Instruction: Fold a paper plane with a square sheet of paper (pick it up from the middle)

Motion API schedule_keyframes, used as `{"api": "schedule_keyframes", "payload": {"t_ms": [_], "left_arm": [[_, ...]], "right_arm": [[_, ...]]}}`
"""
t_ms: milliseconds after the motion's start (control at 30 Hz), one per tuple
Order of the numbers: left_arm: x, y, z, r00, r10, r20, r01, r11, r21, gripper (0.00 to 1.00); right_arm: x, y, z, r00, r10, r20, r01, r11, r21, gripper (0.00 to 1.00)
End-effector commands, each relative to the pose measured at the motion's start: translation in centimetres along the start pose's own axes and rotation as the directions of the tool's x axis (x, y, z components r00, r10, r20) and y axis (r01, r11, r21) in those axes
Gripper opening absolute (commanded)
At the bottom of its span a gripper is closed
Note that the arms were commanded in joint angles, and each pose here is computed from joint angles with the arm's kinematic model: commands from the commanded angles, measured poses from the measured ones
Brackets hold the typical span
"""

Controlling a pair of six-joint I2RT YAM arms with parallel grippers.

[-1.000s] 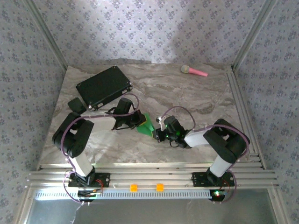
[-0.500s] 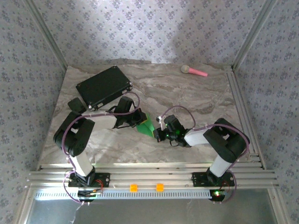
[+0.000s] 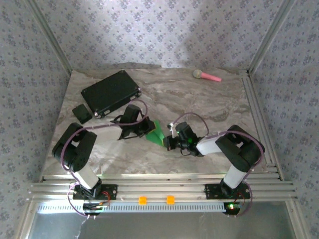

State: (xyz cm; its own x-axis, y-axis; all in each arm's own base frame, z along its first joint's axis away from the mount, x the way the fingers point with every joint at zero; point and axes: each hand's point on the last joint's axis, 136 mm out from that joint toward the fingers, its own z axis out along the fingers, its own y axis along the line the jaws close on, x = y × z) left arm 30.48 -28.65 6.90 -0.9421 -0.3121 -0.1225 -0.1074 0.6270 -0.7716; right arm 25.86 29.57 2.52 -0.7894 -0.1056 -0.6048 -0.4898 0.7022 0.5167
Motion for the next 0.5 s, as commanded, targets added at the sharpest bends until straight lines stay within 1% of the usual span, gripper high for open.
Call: {"api": "schedule_keyframes", "payload": {"t_ms": [0,200,367,467], "left_arm": [[0.4,-1.0,0.3,1.000,0.013,0.000,-0.013,0.999,0.031,0.05],[0.0,-1.3,1.1,1.000,0.006,0.010,-0.007,0.999,0.054,0.05],[-0.1,0.2,2.1,1.000,-0.003,-0.005,0.003,1.000,-0.014,0.04],[-0.1,0.6,2.6,1.000,-0.017,-0.004,0.017,1.000,-0.020,0.03]], "right_arm": [[2.4,-1.5,0.3,0.994,0.068,-0.080,-0.065,0.997,0.036,0.02],[2.4,-1.4,0.4,0.993,0.084,-0.080,-0.082,0.996,0.025,0.02],[2.4,-1.5,0.4,0.993,0.085,-0.086,-0.082,0.996,0.029,0.03],[2.5,-1.6,0.4,0.992,0.084,-0.090,-0.082,0.996,0.033,0.03]]}}
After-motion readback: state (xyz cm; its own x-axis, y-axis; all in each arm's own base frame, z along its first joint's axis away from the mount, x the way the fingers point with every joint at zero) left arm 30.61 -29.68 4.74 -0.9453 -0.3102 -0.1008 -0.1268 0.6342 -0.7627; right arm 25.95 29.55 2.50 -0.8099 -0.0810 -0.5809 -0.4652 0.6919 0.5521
